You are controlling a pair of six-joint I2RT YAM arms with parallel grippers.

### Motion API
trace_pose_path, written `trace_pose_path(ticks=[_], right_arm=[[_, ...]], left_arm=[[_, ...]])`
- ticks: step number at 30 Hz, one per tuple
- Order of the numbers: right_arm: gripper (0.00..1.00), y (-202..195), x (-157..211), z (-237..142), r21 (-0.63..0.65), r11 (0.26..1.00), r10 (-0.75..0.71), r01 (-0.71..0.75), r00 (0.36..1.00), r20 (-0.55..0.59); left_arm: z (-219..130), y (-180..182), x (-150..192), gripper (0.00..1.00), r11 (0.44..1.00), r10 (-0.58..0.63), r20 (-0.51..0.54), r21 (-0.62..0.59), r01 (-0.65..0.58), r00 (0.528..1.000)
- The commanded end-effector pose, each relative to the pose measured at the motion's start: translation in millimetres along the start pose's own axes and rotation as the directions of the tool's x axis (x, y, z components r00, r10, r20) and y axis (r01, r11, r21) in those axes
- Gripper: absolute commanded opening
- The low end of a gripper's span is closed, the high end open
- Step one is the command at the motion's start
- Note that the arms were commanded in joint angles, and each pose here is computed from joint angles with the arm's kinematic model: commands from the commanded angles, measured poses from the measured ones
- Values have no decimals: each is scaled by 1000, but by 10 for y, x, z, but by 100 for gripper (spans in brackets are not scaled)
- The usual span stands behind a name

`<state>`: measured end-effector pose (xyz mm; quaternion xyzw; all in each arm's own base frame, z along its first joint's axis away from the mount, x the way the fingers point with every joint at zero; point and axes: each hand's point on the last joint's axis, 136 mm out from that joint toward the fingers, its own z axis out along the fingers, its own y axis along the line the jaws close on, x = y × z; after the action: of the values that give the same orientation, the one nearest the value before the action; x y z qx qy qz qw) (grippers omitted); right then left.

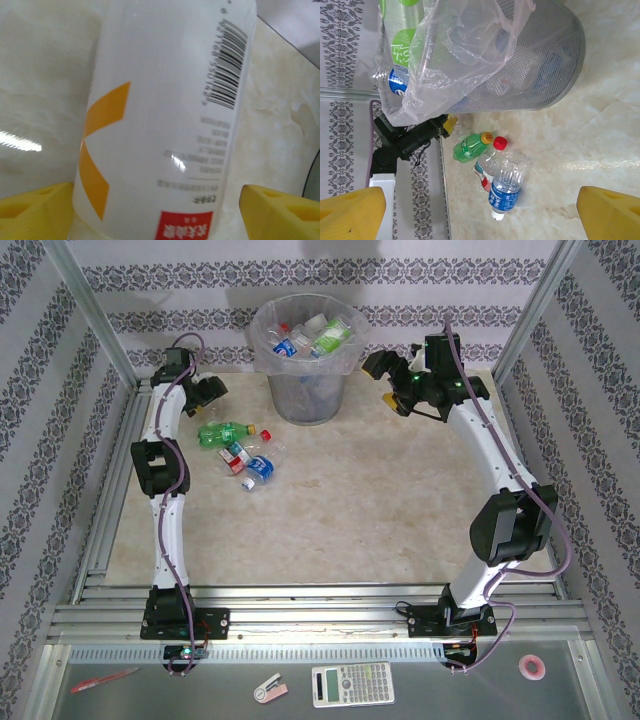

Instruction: Throw the plastic bottles in the bin

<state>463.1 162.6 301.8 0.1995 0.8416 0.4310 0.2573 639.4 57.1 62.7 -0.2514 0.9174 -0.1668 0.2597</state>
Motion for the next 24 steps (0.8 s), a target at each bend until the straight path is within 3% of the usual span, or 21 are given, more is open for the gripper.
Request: trace_pose_path(ticks=[1, 5, 14, 19, 24], right_arm=[[98, 201, -2, -129, -45, 998, -35, 36, 999, 37], [98, 186, -15, -114, -45, 998, -30, 32, 999, 40], [98, 89, -7, -102, -30, 999, -17, 18, 999, 39], [98, 58, -6, -91, -31, 999, -8, 9, 999, 42], [98, 38, 2, -79, -33, 999, -6, 8, 999, 38]], left_arm=[[66, 57, -50, 83, 999, -39, 1, 36, 39, 999], [107, 143, 32, 81, 998, -54, -34, 22, 54, 998], [2, 135, 1, 63, 998, -37, -41, 45, 39, 998], [-290, -53, -175, 57, 995, 3, 9, 104, -4, 1000], [-806, -316, -386, 55, 987, 39, 99, 148, -54, 994]])
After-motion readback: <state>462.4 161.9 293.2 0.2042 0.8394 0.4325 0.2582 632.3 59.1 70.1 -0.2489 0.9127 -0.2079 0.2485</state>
